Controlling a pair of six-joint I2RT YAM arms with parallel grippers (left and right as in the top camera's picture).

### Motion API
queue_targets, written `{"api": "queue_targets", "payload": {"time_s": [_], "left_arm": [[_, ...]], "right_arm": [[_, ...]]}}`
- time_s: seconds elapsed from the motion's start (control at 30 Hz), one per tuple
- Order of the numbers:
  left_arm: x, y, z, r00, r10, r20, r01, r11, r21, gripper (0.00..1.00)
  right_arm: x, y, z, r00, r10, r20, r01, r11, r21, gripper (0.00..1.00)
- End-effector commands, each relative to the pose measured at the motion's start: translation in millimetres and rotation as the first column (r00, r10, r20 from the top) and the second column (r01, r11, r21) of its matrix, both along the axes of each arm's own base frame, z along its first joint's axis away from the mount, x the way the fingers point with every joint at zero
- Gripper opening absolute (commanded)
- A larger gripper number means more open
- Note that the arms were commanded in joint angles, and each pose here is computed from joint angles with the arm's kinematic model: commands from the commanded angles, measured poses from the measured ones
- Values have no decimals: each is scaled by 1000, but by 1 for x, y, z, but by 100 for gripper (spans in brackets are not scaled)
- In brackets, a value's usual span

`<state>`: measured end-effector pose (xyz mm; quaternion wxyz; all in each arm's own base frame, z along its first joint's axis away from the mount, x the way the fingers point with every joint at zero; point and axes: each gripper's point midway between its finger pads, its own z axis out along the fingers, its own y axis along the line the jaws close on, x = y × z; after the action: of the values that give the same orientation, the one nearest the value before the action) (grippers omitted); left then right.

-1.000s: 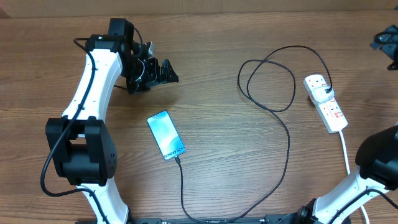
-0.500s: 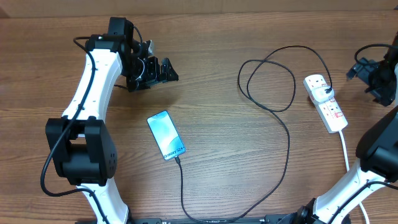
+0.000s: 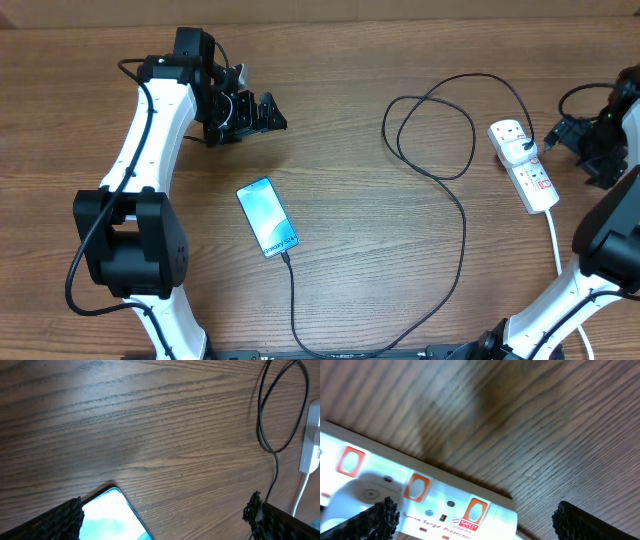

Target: Plug charger to phone and switch on socket

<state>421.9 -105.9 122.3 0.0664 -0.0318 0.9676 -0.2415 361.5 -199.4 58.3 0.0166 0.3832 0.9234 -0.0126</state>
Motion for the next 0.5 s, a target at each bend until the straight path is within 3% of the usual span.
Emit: {"api": "queue_targets", "payload": {"time_s": [0.0, 0.47], "left_arm": [[5, -2, 17, 997, -29, 66, 28, 1000, 10, 100], [5, -2, 18, 997, -29, 67, 28, 1000, 9, 100]], "right_arm": [[-4, 2, -1, 1000, 21, -8, -21, 1000, -5, 100], [-6, 7, -6, 1000, 26, -10, -25, 1000, 16, 100]]}}
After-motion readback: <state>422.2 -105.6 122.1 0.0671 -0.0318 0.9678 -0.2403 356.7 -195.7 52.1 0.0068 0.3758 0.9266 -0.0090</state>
